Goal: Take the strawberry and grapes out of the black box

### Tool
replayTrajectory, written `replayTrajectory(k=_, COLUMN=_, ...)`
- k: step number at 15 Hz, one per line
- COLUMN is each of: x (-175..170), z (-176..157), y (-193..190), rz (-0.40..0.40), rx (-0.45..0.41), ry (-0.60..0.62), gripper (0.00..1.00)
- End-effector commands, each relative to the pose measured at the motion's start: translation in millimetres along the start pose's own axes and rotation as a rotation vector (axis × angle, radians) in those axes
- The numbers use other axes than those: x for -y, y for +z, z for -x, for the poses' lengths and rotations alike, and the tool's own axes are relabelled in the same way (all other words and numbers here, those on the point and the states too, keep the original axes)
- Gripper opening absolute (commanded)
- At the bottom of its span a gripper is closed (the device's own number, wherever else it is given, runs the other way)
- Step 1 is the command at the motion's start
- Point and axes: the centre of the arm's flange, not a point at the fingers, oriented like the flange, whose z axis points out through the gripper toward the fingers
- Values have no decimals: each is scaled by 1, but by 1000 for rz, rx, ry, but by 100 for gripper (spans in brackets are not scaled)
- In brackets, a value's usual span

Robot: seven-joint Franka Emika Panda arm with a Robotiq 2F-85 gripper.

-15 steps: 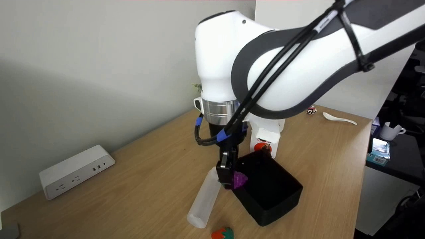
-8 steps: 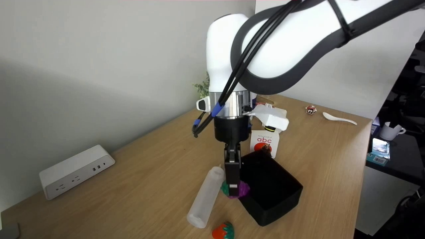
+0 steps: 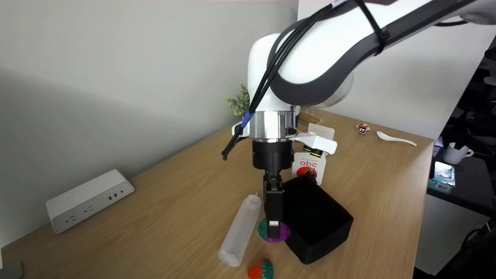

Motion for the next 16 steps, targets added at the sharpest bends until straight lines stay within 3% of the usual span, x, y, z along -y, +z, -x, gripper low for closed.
replayTrajectory(k=1, x=-16, z=-1, y=13, rz=-62, rx=7, ry=2, gripper=31)
replayTrajectory(k=7, x=-27, z=-3, y=35, rz=-70, rx=39, ry=32, gripper=31)
replayTrajectory(k=9, x=-27, z=-4, y=34, rz=-68, rx=43, ry=37, gripper=80)
replayTrajectory(k=10, x=-27, z=-4, y=35, rz=-68, rx=43, ry=40, gripper=81)
replayTrajectory(k=13, x=-26, z=-3, y=35, rz=-60, rx=36, ry=51, gripper=100)
replayTrajectory(k=16, x=-26, z=-2, y=35, rz=-53, rx=35, ry=67, gripper=100)
